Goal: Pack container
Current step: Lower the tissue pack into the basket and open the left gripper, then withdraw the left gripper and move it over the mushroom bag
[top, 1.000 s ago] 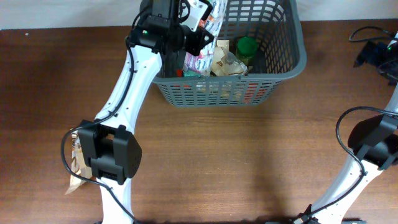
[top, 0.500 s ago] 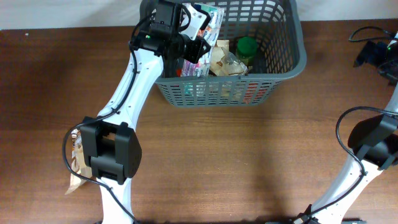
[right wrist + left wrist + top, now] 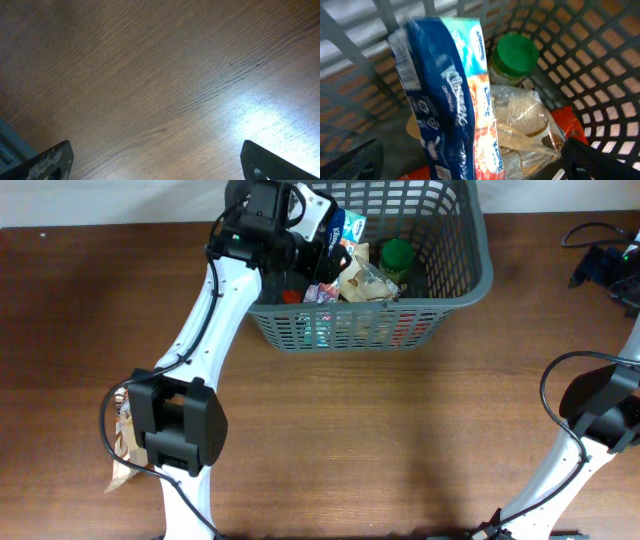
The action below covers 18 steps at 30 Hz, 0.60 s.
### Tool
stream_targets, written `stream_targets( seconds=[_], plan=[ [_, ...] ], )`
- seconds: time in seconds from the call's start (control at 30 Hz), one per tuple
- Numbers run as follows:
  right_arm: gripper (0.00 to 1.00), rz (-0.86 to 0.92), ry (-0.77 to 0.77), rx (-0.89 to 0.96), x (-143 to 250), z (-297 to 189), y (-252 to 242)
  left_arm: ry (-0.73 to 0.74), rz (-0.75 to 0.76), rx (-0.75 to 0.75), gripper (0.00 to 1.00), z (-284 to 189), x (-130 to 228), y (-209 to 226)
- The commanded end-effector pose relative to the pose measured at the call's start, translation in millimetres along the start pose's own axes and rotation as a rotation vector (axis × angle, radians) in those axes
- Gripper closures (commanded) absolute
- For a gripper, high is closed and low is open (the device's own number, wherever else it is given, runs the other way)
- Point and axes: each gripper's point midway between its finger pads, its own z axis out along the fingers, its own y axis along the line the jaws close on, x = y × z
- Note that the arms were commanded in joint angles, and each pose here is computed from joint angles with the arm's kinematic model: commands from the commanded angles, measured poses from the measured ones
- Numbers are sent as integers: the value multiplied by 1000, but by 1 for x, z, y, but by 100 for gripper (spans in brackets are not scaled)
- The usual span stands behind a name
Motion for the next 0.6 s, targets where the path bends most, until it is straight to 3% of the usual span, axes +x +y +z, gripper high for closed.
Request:
stream_targets(
  seconds=[0.0,0.2,0.37,0.57],
  plan=[
    [1,5,-3,16,0,-1,-3,-152,32,-38,0,-67,-58,-1],
    [1,5,-3,16,0,-1,-3,-296,37,-140,1,-197,-96,1],
    [1,5,-3,16,0,-1,-3,-304,-7,-206,0,-256,-82,7],
    [1,5,-3,16,0,-1,-3,-229,-121,-276,0,-299,-41,26]
  ],
)
